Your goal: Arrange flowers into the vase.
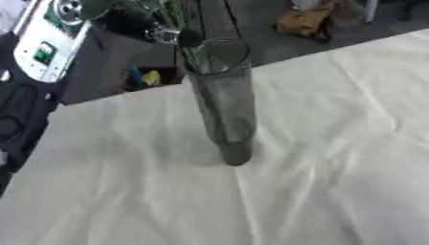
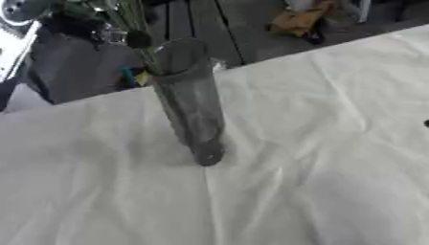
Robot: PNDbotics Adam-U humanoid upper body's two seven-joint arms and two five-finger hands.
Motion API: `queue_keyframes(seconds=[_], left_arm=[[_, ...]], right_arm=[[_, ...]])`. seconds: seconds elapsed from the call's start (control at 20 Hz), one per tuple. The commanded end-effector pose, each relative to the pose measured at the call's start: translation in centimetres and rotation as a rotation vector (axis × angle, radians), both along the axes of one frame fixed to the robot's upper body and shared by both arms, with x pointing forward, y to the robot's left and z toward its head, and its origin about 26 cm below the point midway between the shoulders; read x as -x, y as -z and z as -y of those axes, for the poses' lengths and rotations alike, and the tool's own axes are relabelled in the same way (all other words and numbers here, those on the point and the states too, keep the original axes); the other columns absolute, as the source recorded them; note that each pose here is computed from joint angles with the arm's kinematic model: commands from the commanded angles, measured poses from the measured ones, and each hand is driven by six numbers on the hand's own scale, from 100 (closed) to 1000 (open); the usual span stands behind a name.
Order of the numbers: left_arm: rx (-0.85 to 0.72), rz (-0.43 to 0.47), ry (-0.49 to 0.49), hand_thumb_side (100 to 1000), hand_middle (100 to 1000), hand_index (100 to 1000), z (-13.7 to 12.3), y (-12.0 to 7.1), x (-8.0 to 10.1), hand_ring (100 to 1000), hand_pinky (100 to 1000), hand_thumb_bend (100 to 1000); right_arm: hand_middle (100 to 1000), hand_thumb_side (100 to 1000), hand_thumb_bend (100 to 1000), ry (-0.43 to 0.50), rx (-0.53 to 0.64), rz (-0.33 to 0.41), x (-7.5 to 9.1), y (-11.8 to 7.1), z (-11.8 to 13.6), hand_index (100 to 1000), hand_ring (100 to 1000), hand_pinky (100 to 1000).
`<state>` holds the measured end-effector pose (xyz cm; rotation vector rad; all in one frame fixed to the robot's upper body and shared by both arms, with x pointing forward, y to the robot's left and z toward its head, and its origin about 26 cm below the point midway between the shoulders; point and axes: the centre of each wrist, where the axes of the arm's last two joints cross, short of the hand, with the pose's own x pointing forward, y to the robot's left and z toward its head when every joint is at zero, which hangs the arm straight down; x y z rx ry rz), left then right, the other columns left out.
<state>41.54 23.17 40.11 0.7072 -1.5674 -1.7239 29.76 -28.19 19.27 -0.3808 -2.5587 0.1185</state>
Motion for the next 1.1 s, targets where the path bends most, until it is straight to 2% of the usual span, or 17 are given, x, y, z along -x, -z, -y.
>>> queue_keyframes(seconds=[0.05,0.35,0.7,1.1], left_arm=[[-0.002,0.036,-0.016,1000,906,1000,-0.9,-1.5,0.6,890,929,666],[0.010,0.026,-0.010,1000,905,1000,-1.4,-1.3,0.8,888,928,675],[-0.030,0.025,0.014,1000,904,1000,-2.3,-0.7,0.8,891,926,732],[-0.032,0.013,-0.007,1000,905,1000,-3.8,-0.2,0.8,889,923,710]], right_arm=[[535,715,100,-0.015,0.005,0.026,0.2,-0.7,-0.2,807,668,511],[535,713,100,-0.014,0.005,0.026,0.2,-0.7,-0.2,807,668,512],[536,714,100,-0.012,0.005,0.025,0.2,-0.7,0.0,808,669,513],[537,715,100,-0.007,0.006,0.027,0.3,-0.8,0.1,808,669,514]])
